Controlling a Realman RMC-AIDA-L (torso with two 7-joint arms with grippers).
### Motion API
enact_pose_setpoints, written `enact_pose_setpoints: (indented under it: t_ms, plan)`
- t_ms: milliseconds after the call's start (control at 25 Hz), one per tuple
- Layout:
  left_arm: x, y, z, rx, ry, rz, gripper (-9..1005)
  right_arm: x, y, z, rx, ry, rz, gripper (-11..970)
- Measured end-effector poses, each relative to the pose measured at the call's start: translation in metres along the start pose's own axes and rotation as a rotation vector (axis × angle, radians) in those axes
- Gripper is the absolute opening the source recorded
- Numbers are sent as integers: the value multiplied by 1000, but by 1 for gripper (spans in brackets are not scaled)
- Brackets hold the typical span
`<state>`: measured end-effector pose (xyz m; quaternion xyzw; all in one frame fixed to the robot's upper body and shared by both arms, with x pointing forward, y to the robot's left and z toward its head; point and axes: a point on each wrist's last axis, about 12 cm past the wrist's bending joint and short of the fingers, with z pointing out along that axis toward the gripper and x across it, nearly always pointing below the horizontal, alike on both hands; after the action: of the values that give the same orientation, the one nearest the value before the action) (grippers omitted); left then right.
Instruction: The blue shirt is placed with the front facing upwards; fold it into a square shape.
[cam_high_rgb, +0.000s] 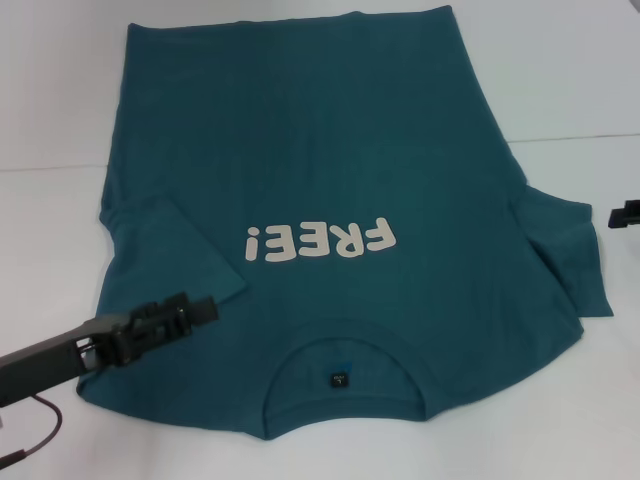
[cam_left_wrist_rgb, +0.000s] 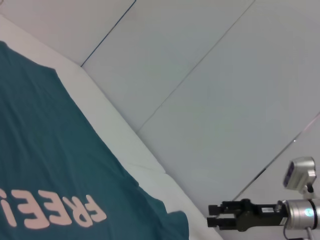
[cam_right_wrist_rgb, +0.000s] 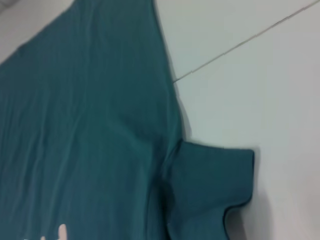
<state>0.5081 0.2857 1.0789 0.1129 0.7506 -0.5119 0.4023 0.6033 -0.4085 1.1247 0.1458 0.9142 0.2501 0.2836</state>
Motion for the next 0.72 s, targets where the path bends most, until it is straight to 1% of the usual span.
enact_pose_setpoints:
  t_ms: [160,320,400,720]
  plan:
    - [-2,-1,0,5,-20,0,798,-6,4,5,28,-18,-34,655]
    - [-3,-1,0,6,-26,0,797,-5,6,14,59,-16,-60,656]
    - [-3,-1,0,7,-26,1,797,-2,8,23,62,-2,-45,656]
    - [-3,0,2,0,-30,0,797,-3,15,34,58,-11,-12,658]
